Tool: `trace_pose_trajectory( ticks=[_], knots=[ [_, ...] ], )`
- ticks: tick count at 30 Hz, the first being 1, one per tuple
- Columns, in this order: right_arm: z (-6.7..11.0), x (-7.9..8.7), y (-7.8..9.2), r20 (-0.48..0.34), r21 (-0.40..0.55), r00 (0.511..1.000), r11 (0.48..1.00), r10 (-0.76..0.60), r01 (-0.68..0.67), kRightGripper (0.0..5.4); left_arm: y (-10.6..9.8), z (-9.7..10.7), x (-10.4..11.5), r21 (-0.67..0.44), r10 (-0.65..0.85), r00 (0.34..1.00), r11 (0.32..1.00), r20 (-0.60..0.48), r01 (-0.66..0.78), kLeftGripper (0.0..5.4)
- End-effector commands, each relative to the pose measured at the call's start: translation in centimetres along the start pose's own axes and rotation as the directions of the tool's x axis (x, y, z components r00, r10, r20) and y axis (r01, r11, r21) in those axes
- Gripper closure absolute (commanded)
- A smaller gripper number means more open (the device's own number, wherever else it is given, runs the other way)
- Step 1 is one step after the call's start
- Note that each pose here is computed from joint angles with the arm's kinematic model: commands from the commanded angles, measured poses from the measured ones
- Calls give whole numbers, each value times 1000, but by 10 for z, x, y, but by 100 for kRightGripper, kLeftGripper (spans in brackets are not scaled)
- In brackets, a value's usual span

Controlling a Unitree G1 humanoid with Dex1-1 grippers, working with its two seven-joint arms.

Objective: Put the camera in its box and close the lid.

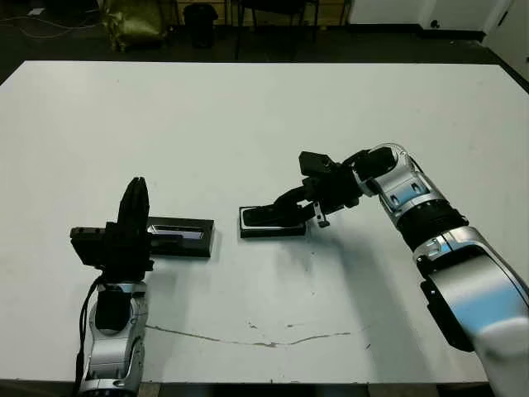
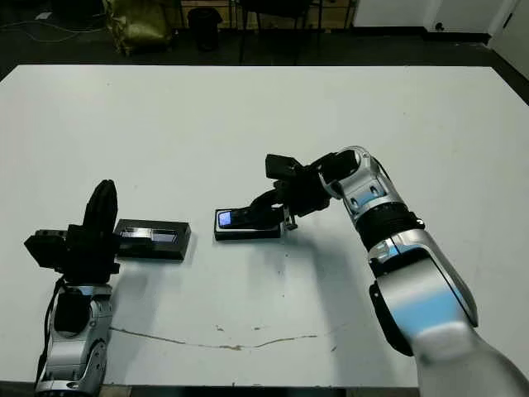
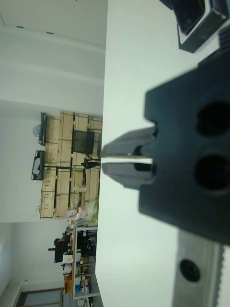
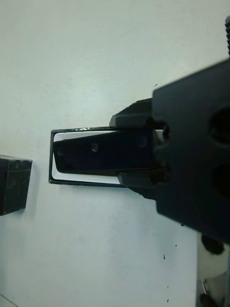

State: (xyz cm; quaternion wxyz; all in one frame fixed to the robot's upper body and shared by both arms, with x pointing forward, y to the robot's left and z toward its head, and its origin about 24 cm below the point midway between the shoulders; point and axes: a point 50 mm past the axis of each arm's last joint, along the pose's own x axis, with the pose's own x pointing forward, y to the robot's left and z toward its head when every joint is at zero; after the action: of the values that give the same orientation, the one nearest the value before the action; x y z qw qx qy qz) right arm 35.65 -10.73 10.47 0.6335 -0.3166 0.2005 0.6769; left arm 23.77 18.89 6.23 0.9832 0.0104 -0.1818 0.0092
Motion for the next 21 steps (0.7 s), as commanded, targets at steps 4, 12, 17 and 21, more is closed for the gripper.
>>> trace_pose_trajectory(
  ticks=[4, 12, 17, 21],
  knots=[
    [-10, 11, 9, -36, 1, 996, 997, 80, -80, 461, 3, -4, -4, 12, 0, 1000, 1000, -24, 0, 540],
    [-7, 13, 10, -23, -48, 991, 990, 130, -131, 304, 3, -5, -5, 2, 2, 1000, 1000, -30, -2, 540],
    [-8, 13, 10, -12, -43, 989, 988, 151, -151, 204, 4, -5, -4, 3, 0, 1000, 1000, -28, 0, 540],
    [-6, 10, 10, -4, -55, 987, 985, 161, -161, 123, 3, -5, -5, 8, 1, 1000, 1000, -27, -1, 540]
  ],
)
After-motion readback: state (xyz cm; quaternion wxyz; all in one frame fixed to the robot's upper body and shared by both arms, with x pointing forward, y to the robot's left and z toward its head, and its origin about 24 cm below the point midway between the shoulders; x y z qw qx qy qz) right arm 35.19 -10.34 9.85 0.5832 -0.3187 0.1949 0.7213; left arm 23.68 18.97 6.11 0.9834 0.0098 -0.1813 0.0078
